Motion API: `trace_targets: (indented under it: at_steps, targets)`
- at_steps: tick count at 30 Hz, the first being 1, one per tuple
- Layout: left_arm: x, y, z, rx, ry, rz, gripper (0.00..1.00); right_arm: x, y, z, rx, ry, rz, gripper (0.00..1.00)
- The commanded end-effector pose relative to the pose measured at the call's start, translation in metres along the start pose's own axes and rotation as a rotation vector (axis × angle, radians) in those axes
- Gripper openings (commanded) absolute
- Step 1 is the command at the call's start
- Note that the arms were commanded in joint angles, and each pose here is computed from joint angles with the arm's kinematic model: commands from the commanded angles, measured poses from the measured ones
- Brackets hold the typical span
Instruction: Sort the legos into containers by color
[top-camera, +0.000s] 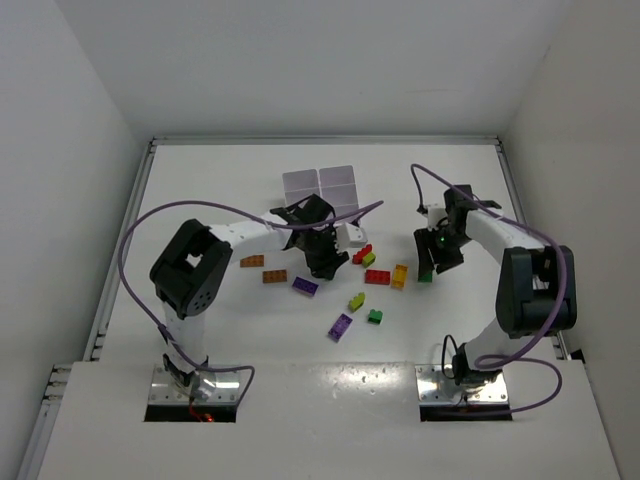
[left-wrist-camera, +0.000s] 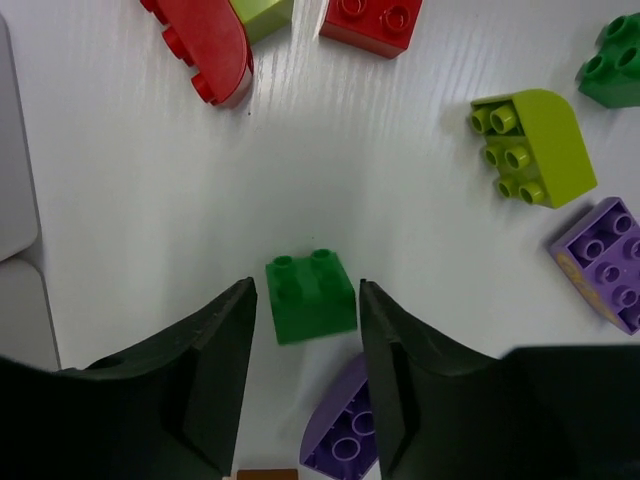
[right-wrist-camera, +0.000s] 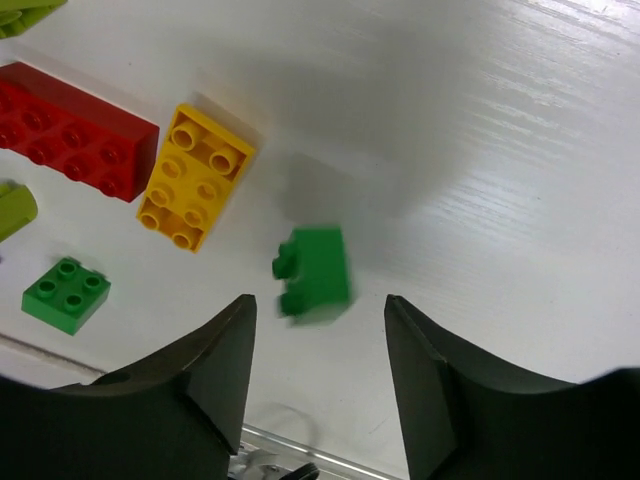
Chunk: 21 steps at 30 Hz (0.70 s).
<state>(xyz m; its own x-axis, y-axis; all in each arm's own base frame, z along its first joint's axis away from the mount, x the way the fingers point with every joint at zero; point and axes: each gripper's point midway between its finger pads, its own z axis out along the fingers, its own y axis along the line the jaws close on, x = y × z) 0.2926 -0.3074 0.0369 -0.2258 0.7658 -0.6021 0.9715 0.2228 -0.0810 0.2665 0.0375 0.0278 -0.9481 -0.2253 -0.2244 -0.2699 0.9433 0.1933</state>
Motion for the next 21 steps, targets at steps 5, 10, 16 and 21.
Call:
trace_targets:
  at_steps: [5,10,16,21]
  targets:
    - [-0.041,-0.001,-0.009,0.066,-0.113,0.04,0.77,-0.006,0.018,-0.003,-0.081,-0.02,-0.034,0.6]
    - [-0.076,0.008,-0.027,0.062,-0.232,-0.02,0.78,-0.033,0.039,-0.019,-0.186,-0.117,-0.094,0.6]
    - [-0.092,0.019,-0.031,-0.044,-0.29,-0.025,0.78,-0.071,0.057,-0.031,-0.228,-0.213,-0.129,0.63]
    - [-0.094,0.056,-0.043,-0.124,-0.336,-0.182,0.78,-0.094,0.082,-0.019,-0.196,-0.237,-0.198,0.63]
